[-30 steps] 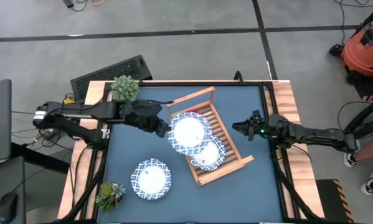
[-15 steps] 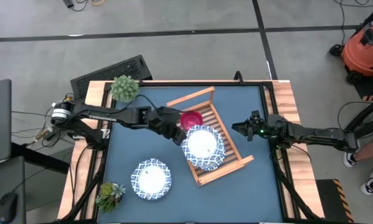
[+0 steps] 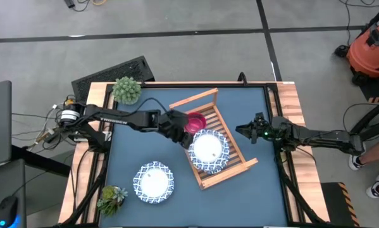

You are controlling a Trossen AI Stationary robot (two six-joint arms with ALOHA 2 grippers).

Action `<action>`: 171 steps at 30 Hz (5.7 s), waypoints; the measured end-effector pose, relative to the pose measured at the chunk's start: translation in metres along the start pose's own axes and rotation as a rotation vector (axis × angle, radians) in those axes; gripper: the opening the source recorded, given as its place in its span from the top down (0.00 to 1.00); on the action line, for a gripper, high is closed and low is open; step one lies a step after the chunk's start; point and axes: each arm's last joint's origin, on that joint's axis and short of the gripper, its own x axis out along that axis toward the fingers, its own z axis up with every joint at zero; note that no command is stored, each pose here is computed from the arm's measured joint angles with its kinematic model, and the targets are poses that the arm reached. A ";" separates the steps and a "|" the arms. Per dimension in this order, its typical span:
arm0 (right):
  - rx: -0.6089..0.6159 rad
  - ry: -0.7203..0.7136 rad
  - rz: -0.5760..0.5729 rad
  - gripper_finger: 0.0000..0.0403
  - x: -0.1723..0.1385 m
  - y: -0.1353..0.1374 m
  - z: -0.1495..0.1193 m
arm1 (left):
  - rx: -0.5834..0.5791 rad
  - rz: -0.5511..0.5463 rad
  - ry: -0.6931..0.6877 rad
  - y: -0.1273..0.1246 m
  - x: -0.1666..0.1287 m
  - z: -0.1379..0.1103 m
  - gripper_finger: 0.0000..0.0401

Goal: Place and stack bowls onto a shelf
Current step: Stack the white blue bowl on top of the white blue bowl on the shelf

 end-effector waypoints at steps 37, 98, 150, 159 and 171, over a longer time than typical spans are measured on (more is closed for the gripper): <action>-0.009 -0.006 -0.009 0.58 0.000 0.000 0.000 | -0.096 -0.035 0.056 0.003 0.028 -0.009 1.00; -0.035 -0.008 -0.012 0.58 0.000 0.000 0.000 | 0.090 0.250 0.339 0.000 -0.006 0.001 0.74; -0.065 0.139 -0.101 0.58 0.010 -0.005 -0.007 | 0.086 0.294 0.252 0.030 0.065 0.007 1.00; -0.056 0.132 -0.096 0.58 0.010 -0.004 -0.006 | 0.188 0.304 0.193 -0.009 0.006 0.024 1.00; -0.056 0.133 -0.096 0.58 0.010 -0.004 -0.006 | 0.328 -0.108 -0.055 -0.027 0.000 0.011 1.00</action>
